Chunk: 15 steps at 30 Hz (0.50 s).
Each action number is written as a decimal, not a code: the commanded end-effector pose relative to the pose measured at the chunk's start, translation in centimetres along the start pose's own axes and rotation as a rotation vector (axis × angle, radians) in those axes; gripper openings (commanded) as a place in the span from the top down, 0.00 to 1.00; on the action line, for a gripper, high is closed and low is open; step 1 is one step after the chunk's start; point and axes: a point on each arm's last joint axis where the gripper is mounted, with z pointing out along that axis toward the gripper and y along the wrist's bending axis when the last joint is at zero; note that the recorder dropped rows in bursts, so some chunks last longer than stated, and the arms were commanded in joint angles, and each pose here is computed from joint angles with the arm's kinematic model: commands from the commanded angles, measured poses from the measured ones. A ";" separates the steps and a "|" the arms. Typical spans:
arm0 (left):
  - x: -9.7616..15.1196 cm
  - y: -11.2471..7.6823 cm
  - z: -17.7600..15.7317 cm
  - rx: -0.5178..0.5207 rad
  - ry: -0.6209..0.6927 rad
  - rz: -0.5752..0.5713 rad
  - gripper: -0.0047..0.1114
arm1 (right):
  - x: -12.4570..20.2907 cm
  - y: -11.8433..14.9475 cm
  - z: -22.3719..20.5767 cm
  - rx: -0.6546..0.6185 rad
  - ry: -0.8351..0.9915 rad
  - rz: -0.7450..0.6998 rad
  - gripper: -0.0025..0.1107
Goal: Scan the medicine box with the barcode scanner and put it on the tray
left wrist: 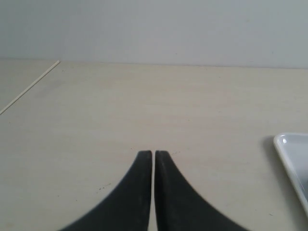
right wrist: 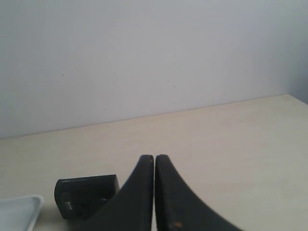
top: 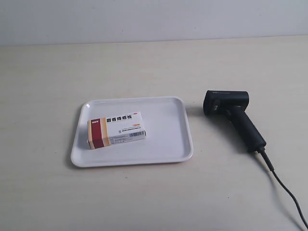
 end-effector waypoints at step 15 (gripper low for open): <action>0.0 0.0 0.0 -0.001 -0.010 0.008 0.92 | 0.1 0.0 0.0 -0.002 -0.007 -0.018 0.96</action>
